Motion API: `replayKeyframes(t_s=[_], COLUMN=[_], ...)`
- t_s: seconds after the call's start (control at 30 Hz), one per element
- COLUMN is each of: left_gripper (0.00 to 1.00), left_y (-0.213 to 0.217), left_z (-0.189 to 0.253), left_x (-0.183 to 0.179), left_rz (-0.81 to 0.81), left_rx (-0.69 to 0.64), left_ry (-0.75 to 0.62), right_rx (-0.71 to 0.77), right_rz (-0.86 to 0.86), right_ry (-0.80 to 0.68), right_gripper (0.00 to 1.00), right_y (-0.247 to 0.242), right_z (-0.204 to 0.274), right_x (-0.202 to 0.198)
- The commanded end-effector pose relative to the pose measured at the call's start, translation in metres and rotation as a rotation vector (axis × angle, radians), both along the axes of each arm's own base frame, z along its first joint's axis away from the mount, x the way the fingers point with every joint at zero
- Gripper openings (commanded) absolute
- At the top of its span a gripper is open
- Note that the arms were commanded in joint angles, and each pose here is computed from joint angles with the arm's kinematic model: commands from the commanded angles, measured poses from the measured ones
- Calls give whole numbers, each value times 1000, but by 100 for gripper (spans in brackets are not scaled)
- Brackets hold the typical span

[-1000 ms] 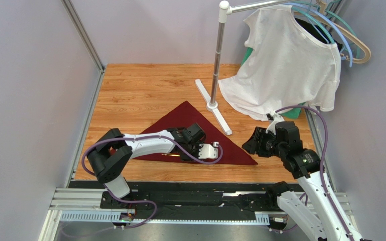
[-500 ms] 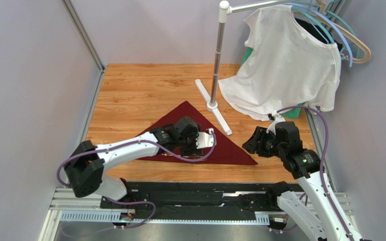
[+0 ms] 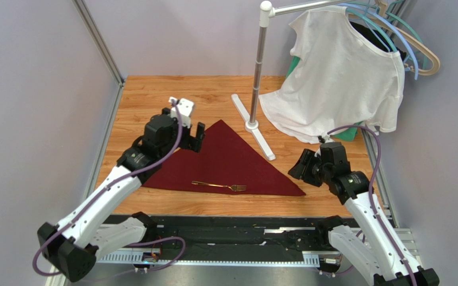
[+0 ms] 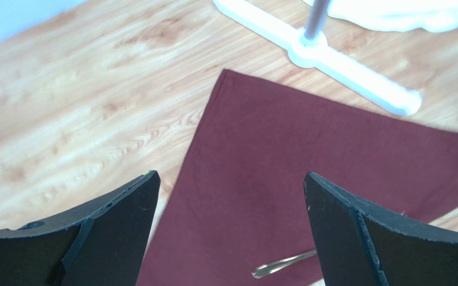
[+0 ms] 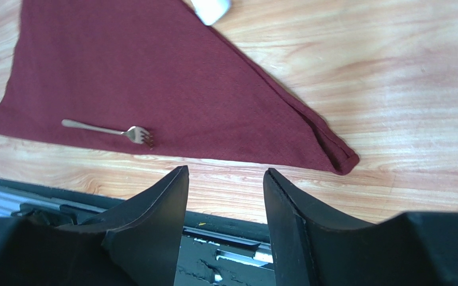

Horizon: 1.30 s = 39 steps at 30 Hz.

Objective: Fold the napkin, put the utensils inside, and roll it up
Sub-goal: Place the fork on the napkin, then fold the napkin at the center of the board.

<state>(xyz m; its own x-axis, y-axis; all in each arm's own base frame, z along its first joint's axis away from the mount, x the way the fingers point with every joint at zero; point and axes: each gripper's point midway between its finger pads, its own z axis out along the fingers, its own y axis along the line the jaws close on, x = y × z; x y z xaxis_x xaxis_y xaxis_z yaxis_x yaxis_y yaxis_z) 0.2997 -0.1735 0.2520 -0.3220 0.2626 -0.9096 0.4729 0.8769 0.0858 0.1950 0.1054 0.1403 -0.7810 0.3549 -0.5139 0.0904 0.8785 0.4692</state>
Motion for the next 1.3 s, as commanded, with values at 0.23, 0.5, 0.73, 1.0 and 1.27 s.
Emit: replayKeyframes(t_s=[0.23, 0.5, 0.73, 1.0, 1.27], left_gripper=[99, 99, 99, 97, 97], left_y=[88, 93, 93, 81, 75], left_z=[-58, -117, -101, -99, -101], left_x=[-35, -46, -43, -45, -44], left_rz=[473, 615, 583, 515, 485], left_rx=[-457, -473, -477, -457, -472], left_ry=[116, 435, 386, 443, 450], right_rx=[80, 101, 56, -12, -22], right_rz=[-210, -324, -426, -497, -522], right_ry=[103, 153, 209, 231, 233], right_gripper=[54, 54, 52, 52, 49], right_y=[-21, -26, -41, -56, -60], right_z=[-42, -62, -88, -105, -112], right_x=[-2, -2, -10, -14, -15])
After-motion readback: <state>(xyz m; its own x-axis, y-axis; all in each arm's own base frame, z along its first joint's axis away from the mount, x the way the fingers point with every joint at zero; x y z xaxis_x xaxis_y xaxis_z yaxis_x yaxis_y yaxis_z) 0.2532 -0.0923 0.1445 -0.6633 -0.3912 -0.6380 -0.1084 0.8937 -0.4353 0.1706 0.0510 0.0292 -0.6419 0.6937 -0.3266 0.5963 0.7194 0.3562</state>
